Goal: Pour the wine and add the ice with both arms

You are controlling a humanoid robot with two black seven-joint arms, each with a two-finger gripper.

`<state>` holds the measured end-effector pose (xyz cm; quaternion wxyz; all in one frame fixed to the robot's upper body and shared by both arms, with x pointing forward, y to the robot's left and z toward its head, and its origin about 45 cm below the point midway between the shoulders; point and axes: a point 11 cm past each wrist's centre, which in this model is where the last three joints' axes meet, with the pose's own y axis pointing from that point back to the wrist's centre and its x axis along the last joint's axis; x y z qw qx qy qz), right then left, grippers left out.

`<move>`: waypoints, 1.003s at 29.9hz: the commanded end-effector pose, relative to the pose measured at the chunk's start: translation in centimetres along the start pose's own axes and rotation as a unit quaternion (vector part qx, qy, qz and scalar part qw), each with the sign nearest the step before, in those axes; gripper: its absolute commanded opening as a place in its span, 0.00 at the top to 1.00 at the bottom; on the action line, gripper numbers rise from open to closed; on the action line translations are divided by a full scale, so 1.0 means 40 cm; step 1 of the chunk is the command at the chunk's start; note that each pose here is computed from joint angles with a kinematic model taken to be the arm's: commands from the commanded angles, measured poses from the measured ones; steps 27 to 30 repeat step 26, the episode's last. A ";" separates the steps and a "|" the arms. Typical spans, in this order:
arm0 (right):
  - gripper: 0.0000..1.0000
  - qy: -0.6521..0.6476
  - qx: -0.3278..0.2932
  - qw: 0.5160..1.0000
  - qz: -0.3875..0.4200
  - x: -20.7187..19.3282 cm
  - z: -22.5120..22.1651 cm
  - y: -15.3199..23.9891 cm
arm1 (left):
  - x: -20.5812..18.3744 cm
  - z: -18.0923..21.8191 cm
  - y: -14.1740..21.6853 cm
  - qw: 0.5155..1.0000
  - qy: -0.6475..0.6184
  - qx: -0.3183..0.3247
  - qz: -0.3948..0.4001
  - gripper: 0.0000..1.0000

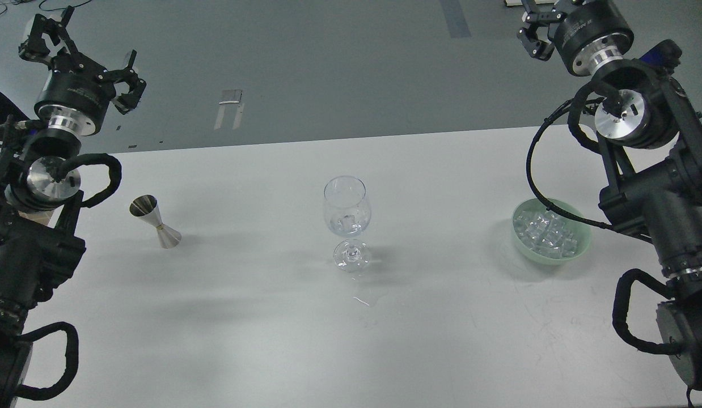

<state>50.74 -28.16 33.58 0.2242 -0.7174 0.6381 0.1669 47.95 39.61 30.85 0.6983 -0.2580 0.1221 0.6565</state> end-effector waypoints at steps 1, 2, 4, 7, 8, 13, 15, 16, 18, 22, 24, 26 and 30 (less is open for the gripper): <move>0.00 -0.058 -0.011 0.998 0.024 0.032 0.009 -0.019 | -0.021 -0.027 -0.015 0.999 -0.033 -0.011 -0.009 0.01; 0.00 -0.064 -0.015 0.998 0.023 0.031 0.011 -0.023 | -0.023 -0.041 -0.018 0.999 -0.043 -0.004 -0.011 0.01; 0.00 -0.066 -0.018 0.997 0.019 0.022 0.015 -0.029 | -0.024 -0.051 -0.023 0.999 -0.048 0.003 -0.009 0.01; 0.00 -0.075 -0.030 0.997 0.002 0.003 0.050 -0.043 | -0.055 -0.093 -0.045 0.999 -0.037 0.015 -0.010 0.01; 0.00 -0.077 -0.029 0.997 -0.002 -0.001 0.054 -0.046 | -0.055 -0.096 -0.048 0.999 -0.035 0.016 -0.008 0.01; 0.00 -0.081 0.001 0.997 -0.010 0.007 0.046 -0.064 | -0.072 -0.111 -0.060 0.999 -0.024 0.020 -0.009 0.01; 0.00 -0.081 0.002 0.997 -0.011 0.006 0.045 -0.064 | -0.077 -0.112 -0.062 0.999 -0.022 0.021 -0.011 0.01; 0.00 -0.081 0.002 0.997 -0.011 0.008 0.043 -0.064 | -0.081 -0.114 -0.064 0.999 -0.021 0.022 -0.012 0.01; 0.00 -0.080 0.004 0.997 -0.012 0.007 0.040 -0.064 | -0.092 -0.108 -0.070 1.000 -0.020 0.018 -0.017 0.01; 0.00 -0.080 0.006 0.997 -0.016 0.006 0.036 -0.062 | -0.116 -0.091 -0.085 0.999 -0.016 0.009 -0.027 0.01; 0.00 -0.080 0.007 0.997 -0.019 0.003 0.034 -0.062 | -0.117 -0.091 -0.085 0.999 -0.016 0.010 -0.028 0.01; 0.00 -0.079 0.011 0.997 -0.024 -0.003 0.025 -0.062 | -0.121 -0.090 -0.085 0.999 -0.011 0.009 -0.036 0.01; 0.00 -0.079 0.011 0.997 -0.024 -0.003 0.025 -0.062 | -0.121 -0.090 -0.085 0.999 -0.011 0.009 -0.036 0.01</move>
